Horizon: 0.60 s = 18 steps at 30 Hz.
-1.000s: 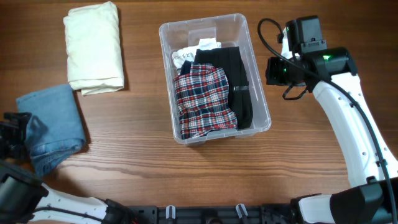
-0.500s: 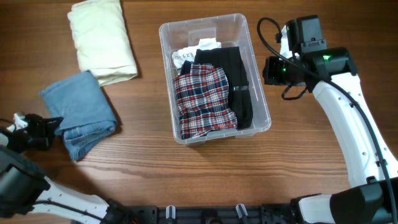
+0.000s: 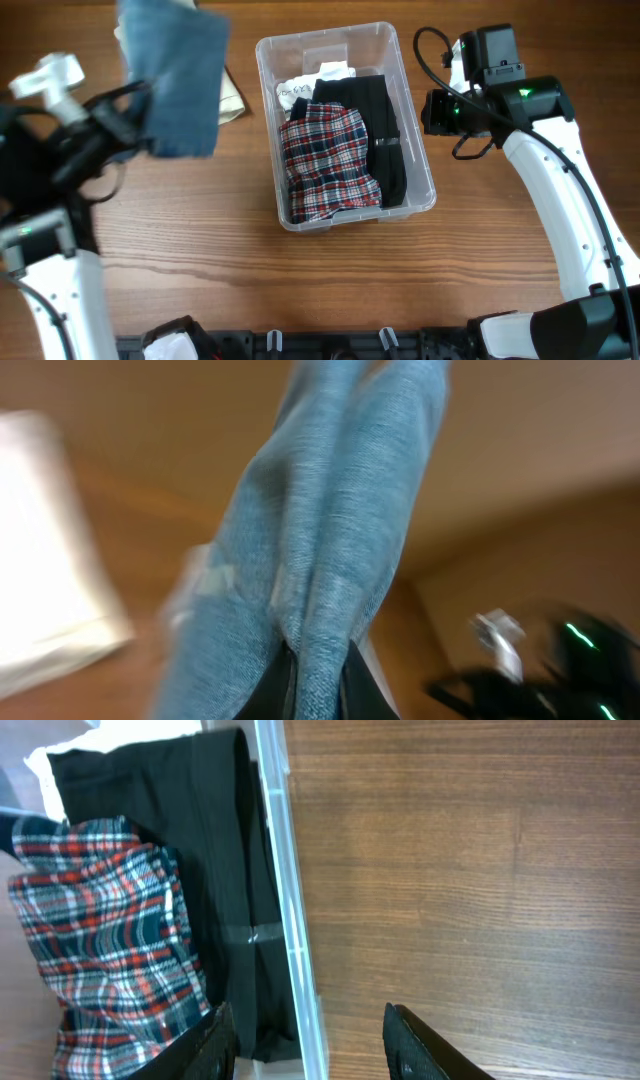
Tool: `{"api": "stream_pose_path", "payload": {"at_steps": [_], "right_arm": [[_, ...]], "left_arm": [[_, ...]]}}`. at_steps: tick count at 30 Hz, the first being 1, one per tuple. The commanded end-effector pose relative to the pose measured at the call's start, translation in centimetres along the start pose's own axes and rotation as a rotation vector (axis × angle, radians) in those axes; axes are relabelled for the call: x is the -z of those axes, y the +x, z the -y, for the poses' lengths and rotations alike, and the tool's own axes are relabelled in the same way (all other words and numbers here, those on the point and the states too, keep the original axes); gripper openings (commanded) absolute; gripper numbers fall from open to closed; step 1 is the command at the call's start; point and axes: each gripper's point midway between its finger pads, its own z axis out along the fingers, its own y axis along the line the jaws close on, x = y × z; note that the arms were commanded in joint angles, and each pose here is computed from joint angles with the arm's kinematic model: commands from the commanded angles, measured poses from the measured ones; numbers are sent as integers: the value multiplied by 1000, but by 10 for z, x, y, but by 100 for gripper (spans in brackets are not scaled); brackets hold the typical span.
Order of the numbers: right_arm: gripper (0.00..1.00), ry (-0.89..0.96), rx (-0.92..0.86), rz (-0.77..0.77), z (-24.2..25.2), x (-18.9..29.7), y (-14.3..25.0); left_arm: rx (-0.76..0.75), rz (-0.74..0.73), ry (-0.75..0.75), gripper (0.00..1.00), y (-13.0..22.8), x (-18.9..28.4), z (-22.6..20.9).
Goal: Pack container
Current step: 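Carry the jeans over the bin and lower them onto the top half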
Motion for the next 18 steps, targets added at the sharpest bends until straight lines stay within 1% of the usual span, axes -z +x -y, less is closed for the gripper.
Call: {"api": "stream_pose_path", "payload": {"at_steps": [1, 2, 4, 6, 8, 9, 11, 14, 16, 18], "right_arm": [[48, -12, -26, -16, -2, -4, 2], [48, -12, -26, -17, -2, -4, 3], [48, -11, -26, -20, -1, -4, 4], [48, -8, -26, -30, -1, -4, 6], [47, 1, -28, -30, 1, -4, 6], [47, 13, -51, -28, 3, -4, 6], [47, 61, -113, -15, 12, -4, 4], [47, 64, -115, -12, 13, -4, 3], [47, 64, -114, -12, 13, -4, 3], [47, 63, -115, -12, 13, -4, 3]], "left_arm": [[-201, -63, 261, 4, 21, -30, 84], [-244, -99, 326, 4, 34, -52, 96], [-281, -156, 387, 4, 58, -92, 101], [-254, -233, 387, 4, 82, -126, 90], [-222, -291, 376, 4, 93, -156, 77], [-222, -301, 376, 4, 94, -166, 75], [-268, -298, 389, 4, 90, -181, 76], [-300, -268, 366, 4, 78, -199, 72], [-288, -282, 346, 4, 85, -207, 65], [-269, -325, 312, 4, 103, -217, 56]]}}
